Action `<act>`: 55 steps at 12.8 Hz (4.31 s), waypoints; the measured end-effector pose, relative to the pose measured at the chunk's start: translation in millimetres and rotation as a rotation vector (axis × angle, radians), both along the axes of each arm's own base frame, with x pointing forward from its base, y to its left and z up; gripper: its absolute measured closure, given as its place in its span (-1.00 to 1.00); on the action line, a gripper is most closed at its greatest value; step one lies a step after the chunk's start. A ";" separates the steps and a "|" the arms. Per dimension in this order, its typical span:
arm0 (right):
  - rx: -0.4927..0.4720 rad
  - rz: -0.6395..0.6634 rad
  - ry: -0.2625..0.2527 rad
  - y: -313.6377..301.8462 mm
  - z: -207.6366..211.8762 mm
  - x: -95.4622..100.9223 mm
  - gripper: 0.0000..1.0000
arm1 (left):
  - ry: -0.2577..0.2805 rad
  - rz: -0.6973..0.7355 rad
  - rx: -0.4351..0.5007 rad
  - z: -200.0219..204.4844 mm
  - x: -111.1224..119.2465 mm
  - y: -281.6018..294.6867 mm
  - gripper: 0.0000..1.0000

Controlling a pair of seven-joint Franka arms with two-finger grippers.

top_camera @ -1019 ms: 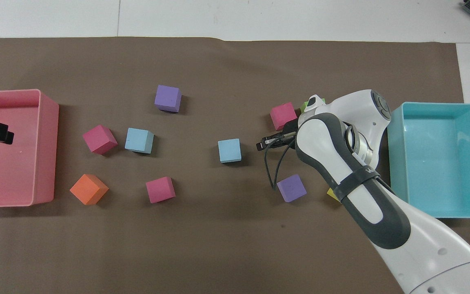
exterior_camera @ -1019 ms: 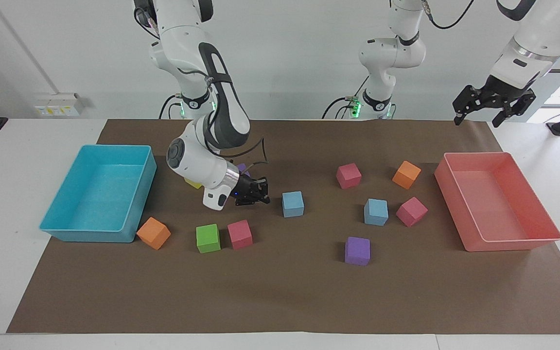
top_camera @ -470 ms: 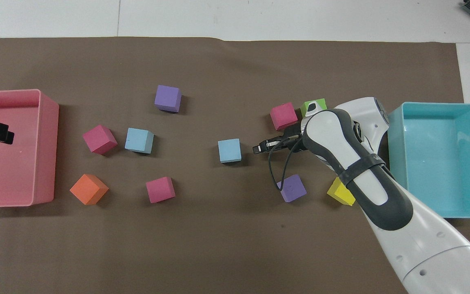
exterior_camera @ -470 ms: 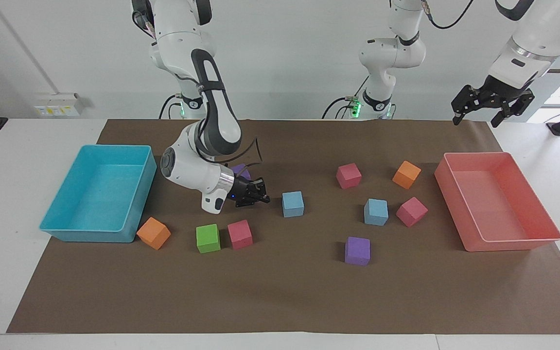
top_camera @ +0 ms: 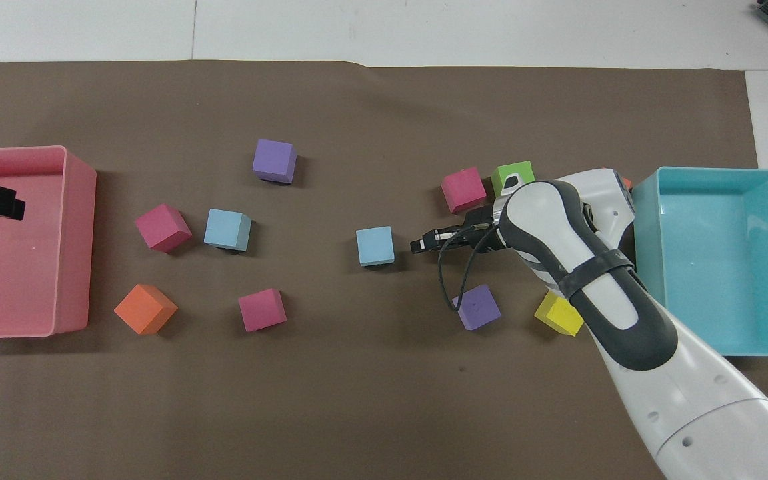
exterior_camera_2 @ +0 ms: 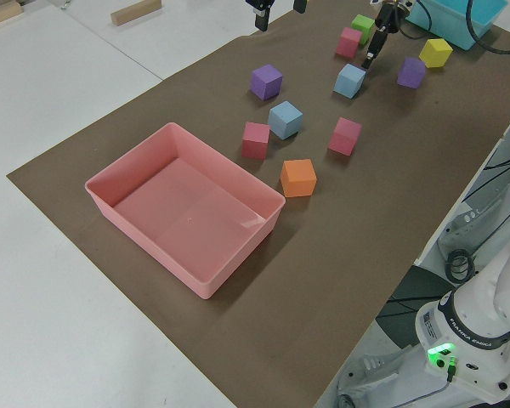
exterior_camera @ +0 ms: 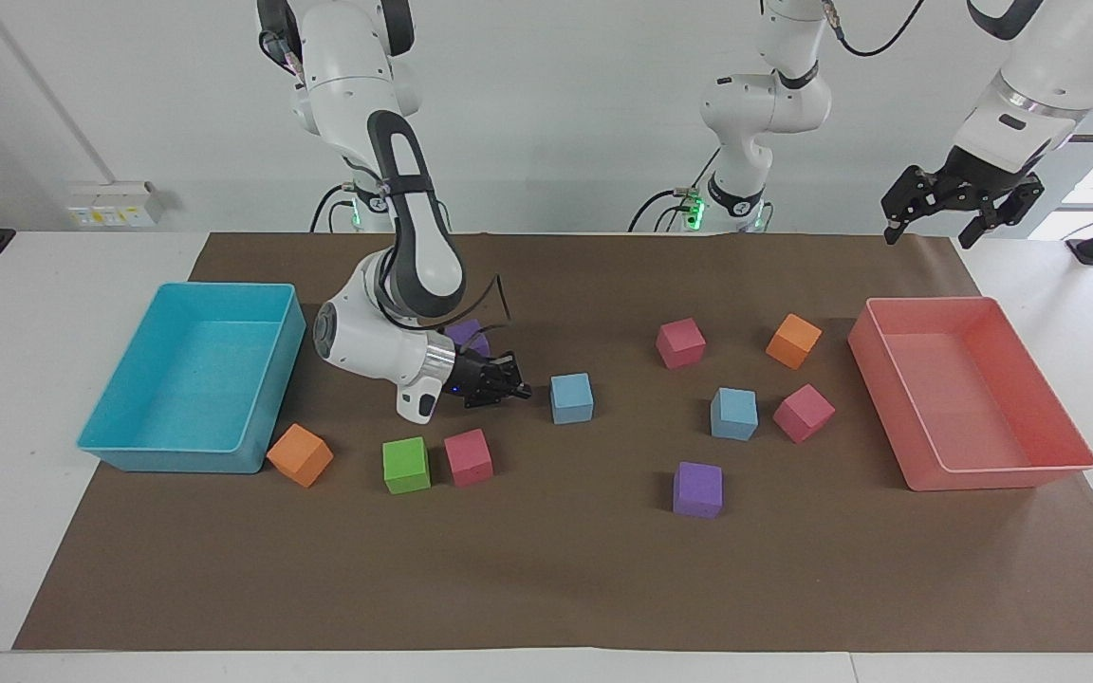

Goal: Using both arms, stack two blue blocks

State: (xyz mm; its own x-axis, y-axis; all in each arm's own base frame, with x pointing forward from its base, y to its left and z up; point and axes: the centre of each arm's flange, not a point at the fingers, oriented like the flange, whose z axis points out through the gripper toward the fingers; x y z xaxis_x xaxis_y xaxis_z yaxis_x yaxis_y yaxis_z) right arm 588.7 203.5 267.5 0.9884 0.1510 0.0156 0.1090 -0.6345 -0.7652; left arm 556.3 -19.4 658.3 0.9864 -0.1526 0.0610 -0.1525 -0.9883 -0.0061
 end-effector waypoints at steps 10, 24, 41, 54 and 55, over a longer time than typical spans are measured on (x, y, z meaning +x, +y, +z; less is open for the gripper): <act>0.007 -0.022 0.022 1.5 -8.1 -4.8 0.98 | -0.033 -0.049 -0.010 -167.4 36.4 -102.8 -1.00; 0.033 -0.068 0.056 2.6 -23.8 -7.5 0.98 | 0.009 0.023 -0.019 -316.7 40.6 -150.2 -1.00; 0.072 -0.108 0.073 5.8 -26.4 -7.2 0.98 | 0.005 0.010 -0.023 -304.2 29.1 -161.2 -0.03; 0.072 -0.108 0.073 6.1 -26.5 -7.3 0.98 | -0.025 0.167 -0.071 -204.1 -4.1 -311.9 -0.03; 0.072 -0.108 0.073 6.1 -26.5 -7.3 0.98 | -0.015 0.176 -0.068 -211.9 -10.2 -327.3 -0.03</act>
State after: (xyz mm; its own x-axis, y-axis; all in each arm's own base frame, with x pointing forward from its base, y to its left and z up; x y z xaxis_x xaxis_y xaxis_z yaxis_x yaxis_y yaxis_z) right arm 581.4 209.6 241.1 0.9977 0.0447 -0.0504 -0.0150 -0.5824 -0.8127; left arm 546.1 -346.7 446.4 0.9964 0.0275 0.0799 0.0227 -0.9979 0.0603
